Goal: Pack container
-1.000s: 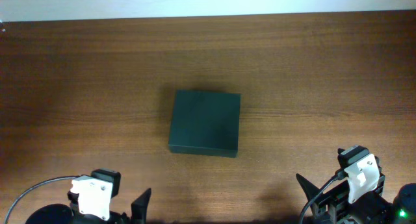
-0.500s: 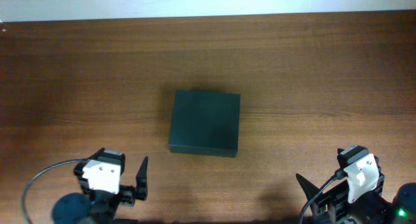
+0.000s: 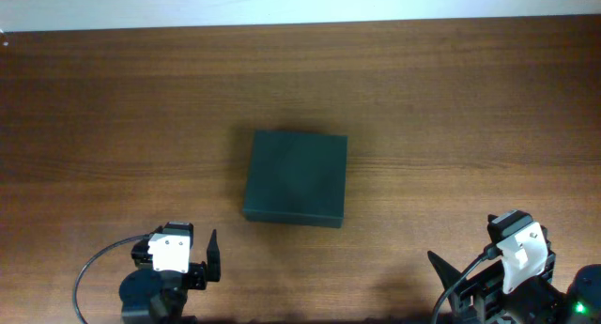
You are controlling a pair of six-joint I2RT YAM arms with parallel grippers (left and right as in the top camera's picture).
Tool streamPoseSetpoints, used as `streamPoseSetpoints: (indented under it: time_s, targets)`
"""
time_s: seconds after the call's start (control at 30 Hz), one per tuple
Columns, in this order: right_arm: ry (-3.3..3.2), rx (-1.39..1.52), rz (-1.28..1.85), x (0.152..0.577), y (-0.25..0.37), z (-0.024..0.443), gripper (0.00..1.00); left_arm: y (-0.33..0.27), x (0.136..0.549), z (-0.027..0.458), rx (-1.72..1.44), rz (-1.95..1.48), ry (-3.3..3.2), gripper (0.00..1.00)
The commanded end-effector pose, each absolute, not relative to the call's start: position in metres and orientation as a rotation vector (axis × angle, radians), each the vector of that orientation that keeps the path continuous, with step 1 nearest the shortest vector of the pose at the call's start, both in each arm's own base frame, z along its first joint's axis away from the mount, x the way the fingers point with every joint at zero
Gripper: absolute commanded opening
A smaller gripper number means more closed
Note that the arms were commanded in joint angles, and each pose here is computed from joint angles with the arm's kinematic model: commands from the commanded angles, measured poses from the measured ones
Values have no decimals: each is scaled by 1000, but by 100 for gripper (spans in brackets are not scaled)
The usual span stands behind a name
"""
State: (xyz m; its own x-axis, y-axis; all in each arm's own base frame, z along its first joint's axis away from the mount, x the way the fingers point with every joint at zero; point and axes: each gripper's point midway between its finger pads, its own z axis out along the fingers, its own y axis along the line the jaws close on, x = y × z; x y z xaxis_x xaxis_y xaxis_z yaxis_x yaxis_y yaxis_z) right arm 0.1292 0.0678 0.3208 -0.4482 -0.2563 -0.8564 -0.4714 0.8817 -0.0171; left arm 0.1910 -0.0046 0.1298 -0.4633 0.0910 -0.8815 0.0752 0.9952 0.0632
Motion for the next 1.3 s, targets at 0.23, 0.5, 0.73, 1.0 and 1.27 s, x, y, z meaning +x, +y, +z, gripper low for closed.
streamPoseSetpoints:
  time_s: [0.23, 0.5, 0.73, 1.0, 1.27]
  targets:
    - [2056, -530, 270, 129, 68, 321, 99, 1, 191, 80, 95, 38, 2160, 99]
    - [2056, -530, 270, 129, 68, 321, 99, 13, 191, 81, -19, 69, 2161, 99]
    - [2056, -530, 270, 129, 68, 321, 99, 20, 190, 80, -83, 92, 2160, 99]
    - [2056, -530, 270, 129, 68, 321, 99, 14, 190, 80, -101, 39, 2161, 99]
    - [2056, -530, 270, 129, 68, 321, 99, 15, 190, 80, -101, 39, 2161, 99]
